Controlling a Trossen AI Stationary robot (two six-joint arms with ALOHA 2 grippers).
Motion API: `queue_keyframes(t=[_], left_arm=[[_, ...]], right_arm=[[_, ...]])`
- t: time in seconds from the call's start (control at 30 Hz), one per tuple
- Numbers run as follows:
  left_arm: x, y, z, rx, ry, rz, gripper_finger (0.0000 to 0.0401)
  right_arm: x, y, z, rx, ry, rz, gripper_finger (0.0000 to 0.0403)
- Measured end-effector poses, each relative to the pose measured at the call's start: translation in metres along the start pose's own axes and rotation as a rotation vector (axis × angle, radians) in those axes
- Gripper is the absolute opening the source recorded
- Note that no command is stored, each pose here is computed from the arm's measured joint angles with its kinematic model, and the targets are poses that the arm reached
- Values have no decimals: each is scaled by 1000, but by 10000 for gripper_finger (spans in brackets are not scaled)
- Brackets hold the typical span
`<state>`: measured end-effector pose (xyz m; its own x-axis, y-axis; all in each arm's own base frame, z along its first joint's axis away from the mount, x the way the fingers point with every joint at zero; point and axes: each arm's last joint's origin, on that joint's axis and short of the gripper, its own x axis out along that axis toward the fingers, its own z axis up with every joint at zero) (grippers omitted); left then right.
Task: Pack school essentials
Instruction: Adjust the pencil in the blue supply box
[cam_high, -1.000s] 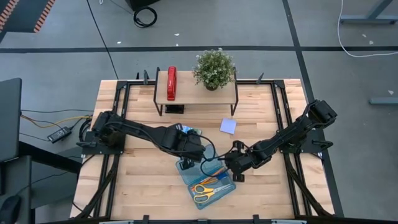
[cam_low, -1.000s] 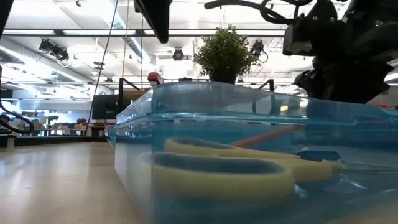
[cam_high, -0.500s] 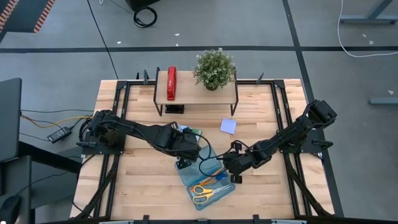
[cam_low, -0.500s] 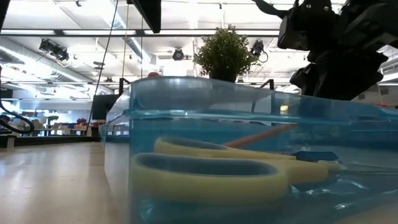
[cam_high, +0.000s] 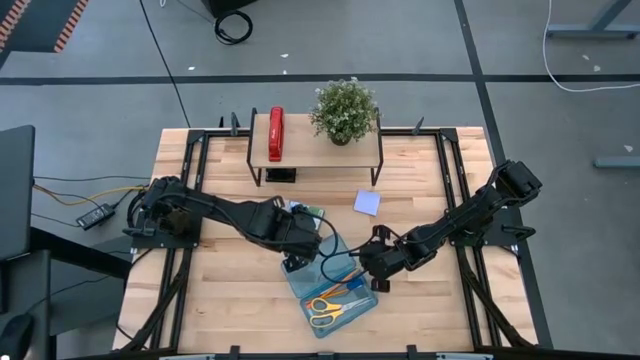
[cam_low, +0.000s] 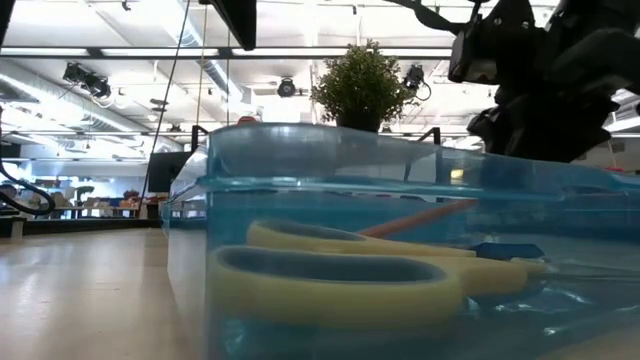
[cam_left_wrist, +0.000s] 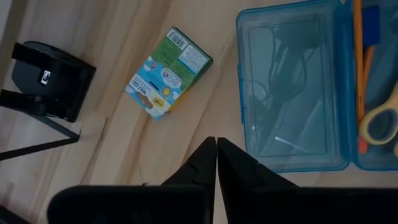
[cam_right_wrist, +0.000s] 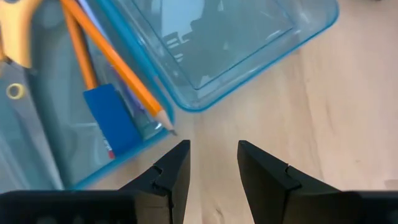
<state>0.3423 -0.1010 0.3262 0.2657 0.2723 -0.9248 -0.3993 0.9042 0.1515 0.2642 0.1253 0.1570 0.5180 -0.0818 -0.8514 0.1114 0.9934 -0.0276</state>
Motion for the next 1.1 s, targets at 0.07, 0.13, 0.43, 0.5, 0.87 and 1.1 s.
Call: queue_keyframes(t=[0.07, 0.13, 0.43, 0.5, 0.87, 1.1], left_arm=[[0, -1, -1, 3, 0, -1, 24], [0, -1, -1, 4, -1, -2, 21], [0, -1, 0, 4, -6, 8, 18], [0, -1, 0, 4, -13, 16, 21], [0, 0, 0, 3, -23, 28, 15], [1, 2, 2, -6, -35, 47, 20]], right_arm=[[0, -1, 0, -1, -12, -20, 140], [0, -1, 1, -1, -25, -44, 140], [0, 2, 5, -13, -23, 69, 140], [0, 4, 5, -29, -11, 116, 140], [-2, 10, 3, -43, 61, 273, 140], [-3, 15, 6, -34, 61, 382, 140]])
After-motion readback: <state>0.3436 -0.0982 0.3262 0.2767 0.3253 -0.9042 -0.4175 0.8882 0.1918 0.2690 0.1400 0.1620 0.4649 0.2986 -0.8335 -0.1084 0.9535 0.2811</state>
